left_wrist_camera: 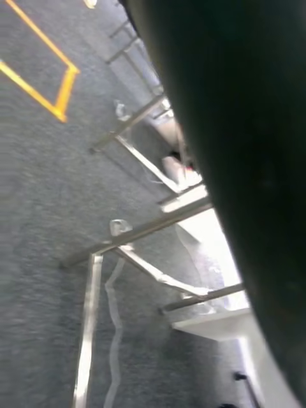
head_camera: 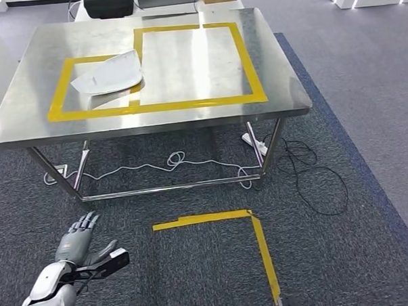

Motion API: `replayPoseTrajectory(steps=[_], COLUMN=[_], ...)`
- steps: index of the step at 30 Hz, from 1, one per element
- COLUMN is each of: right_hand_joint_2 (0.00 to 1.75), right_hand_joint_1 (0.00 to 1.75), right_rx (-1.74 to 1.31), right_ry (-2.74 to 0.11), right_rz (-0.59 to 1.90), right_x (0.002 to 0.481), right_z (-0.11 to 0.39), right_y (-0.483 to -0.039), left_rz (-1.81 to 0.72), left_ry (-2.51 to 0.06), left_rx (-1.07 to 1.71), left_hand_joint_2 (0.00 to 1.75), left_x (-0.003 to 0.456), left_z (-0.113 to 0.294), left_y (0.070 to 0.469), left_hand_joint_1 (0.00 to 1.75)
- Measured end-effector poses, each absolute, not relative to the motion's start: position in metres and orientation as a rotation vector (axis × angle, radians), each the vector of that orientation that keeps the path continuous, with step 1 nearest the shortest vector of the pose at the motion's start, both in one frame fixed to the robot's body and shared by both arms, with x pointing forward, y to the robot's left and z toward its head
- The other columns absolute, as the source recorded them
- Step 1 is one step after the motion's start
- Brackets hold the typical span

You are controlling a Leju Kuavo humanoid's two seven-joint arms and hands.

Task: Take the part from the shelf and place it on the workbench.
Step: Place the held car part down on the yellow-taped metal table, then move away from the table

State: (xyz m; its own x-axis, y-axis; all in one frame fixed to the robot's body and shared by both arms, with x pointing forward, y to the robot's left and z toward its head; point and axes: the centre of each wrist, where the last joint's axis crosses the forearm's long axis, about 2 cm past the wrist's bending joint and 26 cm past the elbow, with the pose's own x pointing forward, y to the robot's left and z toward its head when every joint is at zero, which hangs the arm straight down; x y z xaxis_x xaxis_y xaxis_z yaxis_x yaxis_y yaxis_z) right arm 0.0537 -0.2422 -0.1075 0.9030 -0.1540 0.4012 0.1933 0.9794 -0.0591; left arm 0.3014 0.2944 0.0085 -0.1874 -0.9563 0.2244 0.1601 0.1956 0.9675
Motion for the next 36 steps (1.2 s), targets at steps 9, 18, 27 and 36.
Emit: replayPoseTrajectory(steps=[9,18,27,36], right_hand_joint_2=[0.0,0.0,0.0,0.0], right_hand_joint_1=[0.0,0.0,0.0,0.0], right_rx=[-0.113,-0.122,-0.128,-0.129], right_ry=[-0.405,-0.4,-0.393,-0.397], right_rz=[-0.179,-0.184,-0.212,-0.221], right_x=[0.054,0.051,0.046,0.047], right_z=[-0.108,-0.109,-0.11,-0.109], right_y=[-0.251,-0.254,-0.255,-0.256], left_rz=[-1.06,-0.889,-0.796,-0.784], left_ry=[-1.031,-0.505,-0.325,-0.312], left_rx=[0.515,0.267,0.202,0.19], left_hand_joint_2=[0.0,0.0,0.0,0.0], left_x=[0.228,0.114,0.072,0.069], left_z=[-0.048,-0.094,-0.104,-0.104], left_y=[0.263,0.24,0.235,0.23], left_hand_joint_1=[0.0,0.0,0.0,0.0])
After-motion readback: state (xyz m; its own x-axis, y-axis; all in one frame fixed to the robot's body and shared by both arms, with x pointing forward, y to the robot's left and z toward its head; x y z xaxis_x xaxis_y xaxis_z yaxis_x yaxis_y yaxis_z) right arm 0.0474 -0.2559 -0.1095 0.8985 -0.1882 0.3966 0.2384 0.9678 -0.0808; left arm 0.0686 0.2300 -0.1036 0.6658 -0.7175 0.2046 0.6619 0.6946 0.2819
